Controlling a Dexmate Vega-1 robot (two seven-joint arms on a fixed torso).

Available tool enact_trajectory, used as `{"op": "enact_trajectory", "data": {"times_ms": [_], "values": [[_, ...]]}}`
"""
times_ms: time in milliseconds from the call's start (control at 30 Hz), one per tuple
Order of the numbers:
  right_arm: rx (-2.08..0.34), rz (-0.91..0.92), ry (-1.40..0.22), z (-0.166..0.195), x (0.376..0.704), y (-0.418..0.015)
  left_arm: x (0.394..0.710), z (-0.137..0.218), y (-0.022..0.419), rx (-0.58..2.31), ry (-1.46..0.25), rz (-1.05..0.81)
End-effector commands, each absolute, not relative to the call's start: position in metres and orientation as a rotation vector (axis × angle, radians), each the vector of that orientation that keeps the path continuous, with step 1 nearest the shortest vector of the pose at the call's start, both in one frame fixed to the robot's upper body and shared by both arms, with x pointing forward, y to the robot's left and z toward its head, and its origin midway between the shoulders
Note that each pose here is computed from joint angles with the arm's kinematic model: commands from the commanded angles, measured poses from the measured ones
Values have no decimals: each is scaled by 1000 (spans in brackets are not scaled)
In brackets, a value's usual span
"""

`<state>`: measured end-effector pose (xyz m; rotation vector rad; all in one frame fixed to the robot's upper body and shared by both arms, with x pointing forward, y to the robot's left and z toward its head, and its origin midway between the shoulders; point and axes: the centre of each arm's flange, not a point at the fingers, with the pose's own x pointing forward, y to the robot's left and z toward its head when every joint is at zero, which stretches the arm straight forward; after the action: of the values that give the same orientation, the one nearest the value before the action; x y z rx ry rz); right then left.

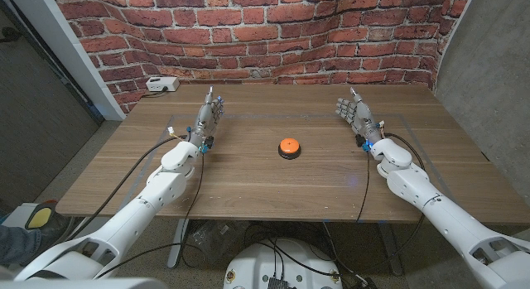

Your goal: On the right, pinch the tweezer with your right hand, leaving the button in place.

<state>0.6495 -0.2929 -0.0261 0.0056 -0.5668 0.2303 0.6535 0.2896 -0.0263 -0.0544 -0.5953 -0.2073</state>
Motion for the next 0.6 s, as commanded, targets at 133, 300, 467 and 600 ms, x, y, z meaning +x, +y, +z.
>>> {"op": "enact_trajectory", "data": {"times_ms": [133, 300, 467, 600], "values": [[-25, 242, -544, -28, 643, -298, 649, -23, 291, -61, -605, -204], [-16, 230, -564, -27, 639, -299, 645, -19, 290, -40, -613, -212], [-15, 218, -585, -26, 634, -301, 640, -17, 291, -27, -620, -215], [-19, 208, -598, -27, 630, -304, 638, -15, 293, -6, -620, -218]]}}
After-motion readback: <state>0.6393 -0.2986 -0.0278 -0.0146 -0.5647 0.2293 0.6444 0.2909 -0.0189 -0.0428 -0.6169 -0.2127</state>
